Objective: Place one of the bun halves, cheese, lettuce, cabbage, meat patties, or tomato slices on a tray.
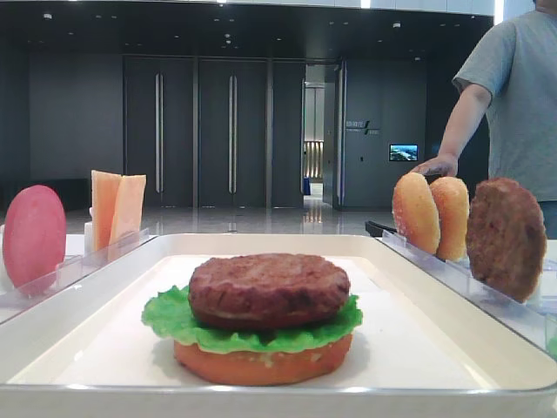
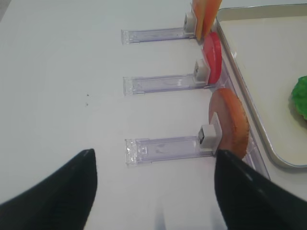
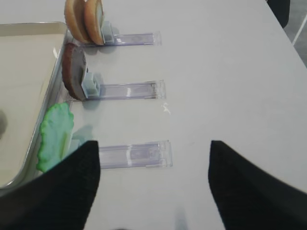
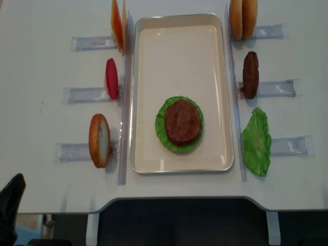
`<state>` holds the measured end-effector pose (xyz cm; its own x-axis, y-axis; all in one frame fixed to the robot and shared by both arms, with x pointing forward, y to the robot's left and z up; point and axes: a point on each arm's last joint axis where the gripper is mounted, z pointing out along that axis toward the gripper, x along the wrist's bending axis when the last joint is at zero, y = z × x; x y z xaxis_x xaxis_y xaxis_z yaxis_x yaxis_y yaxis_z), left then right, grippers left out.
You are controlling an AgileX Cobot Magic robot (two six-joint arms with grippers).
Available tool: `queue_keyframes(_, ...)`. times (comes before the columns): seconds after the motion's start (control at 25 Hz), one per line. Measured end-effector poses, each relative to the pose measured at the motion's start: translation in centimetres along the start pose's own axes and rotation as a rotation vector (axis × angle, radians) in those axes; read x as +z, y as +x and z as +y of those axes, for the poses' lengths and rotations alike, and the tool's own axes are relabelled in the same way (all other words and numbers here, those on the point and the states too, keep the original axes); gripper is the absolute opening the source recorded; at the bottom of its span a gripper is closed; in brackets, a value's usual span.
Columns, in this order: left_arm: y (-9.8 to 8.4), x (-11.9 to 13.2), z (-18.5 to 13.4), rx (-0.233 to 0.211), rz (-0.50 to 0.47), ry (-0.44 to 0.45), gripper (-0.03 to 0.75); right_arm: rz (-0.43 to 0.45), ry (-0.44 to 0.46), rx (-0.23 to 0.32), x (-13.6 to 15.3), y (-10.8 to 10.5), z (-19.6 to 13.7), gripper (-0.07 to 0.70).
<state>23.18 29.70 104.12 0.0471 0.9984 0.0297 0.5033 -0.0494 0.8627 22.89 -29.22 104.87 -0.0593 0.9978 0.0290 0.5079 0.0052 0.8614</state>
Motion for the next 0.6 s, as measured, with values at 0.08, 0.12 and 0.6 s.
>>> queue_keyframes(0.08, 0.00, 0.00, 0.00, 0.000, 0.000, 0.000, 0.578, 0.008, 0.000, -0.005, -0.01, -0.01, 0.00, 0.468)
queue_keyframes(0.12, 0.00, 0.00, 0.00, 0.000, 0.000, 0.000, 0.578, 0.009, 0.000, -0.005, -0.01, -0.01, 0.00, 0.468)
queue_keyframes(0.6, 0.00, 0.00, 0.00, 0.000, 0.000, 0.000, 0.578, 0.011, 0.000, -0.018, -0.01, -0.01, 0.00, 0.467)
